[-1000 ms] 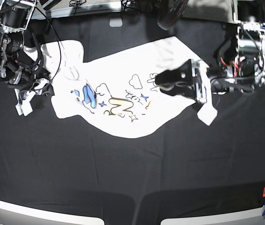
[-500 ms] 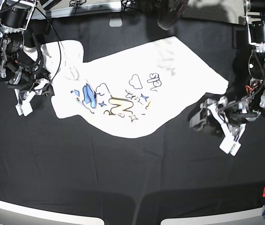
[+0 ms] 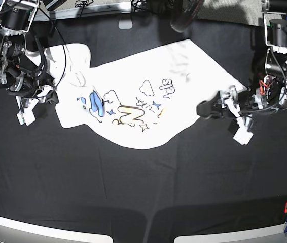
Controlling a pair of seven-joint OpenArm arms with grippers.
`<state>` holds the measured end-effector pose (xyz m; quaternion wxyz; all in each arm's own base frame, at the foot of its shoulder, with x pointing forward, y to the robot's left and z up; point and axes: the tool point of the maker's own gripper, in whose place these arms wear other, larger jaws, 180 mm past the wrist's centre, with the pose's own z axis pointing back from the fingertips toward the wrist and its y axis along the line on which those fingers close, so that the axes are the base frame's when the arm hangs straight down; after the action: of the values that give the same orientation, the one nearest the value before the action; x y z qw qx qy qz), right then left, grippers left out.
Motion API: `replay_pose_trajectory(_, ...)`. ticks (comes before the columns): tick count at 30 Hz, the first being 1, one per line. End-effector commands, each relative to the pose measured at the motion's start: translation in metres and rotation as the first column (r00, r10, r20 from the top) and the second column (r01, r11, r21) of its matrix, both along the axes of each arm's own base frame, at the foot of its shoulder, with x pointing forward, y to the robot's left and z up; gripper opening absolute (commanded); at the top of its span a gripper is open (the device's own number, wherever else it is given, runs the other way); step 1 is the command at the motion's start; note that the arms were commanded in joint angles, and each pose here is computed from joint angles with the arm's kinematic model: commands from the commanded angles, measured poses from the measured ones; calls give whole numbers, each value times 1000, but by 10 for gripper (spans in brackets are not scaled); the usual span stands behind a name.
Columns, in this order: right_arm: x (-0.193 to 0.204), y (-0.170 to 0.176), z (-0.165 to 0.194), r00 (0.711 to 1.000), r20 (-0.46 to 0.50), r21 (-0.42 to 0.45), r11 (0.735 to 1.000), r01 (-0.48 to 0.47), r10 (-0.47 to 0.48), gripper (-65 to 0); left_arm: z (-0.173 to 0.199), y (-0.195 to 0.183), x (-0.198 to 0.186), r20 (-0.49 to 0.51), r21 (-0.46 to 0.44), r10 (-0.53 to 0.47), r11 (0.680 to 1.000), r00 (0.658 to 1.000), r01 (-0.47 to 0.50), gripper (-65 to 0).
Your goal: Layout the t-shirt on the table in an organized manner, then fold the t-shirt properly
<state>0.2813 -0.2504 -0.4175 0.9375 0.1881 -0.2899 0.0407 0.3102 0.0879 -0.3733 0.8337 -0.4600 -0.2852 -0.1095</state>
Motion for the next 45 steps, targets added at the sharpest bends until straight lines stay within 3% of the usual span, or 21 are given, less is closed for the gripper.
replay_pose_trajectory(1,3,-4,6,1000,11,-18,1000,-10,11,-650,25,-4,13,78,-67,2,998,997,4,-330)
replay_pose_trajectory(3,4,-4,6,1000,11,-18,1000,-10,10,-650,34,-17,13,84,-140,5,990,996,7,-330)
replay_pose_trajectory(6,3,-4,6,1000,11,-18,1000,-10,11,-650,34,-42,7,68,-183,-27,982,997,39,-330)
replay_pose_trajectory(14,3,-4,6,1000,10,-18,1000,-10,11,-650,4,-83,-10,15,-71,-132,989,991,133,-330)
replay_pose_trajectory(17,4,-4,6,1000,12,-17,1000,-10,10,-650,20,-103,-28,-11,-184,-223,959,975,217,-330)
replay_pose_trajectory(20,4,-4,6,1000,12,-18,1000,-10,10,-650,64,-118,-21,55,-422,-182,887,982,188,-330)
replay_pose_trajectory(26,4,-4,6,1000,12,-18,1000,-10,10,-650,71,-124,-20,66,-450,-179,873,982,190,-330)
replay_pose_trajectory(36,4,-4,6,1000,12,-18,1000,-10,10,-650,82,-74,12,137,-306,-165,931,977,200,-330)
replay_pose_trajectory(40,4,-4,6,1000,11,-18,1000,-10,10,-650,56,-48,31,138,-125,-86,987,987,104,-330)
replay_pose_trajectory(45,4,-4,6,1000,12,-18,1000,-10,10,-650,23,-46,27,103,43,-110,993,989,106,-330)
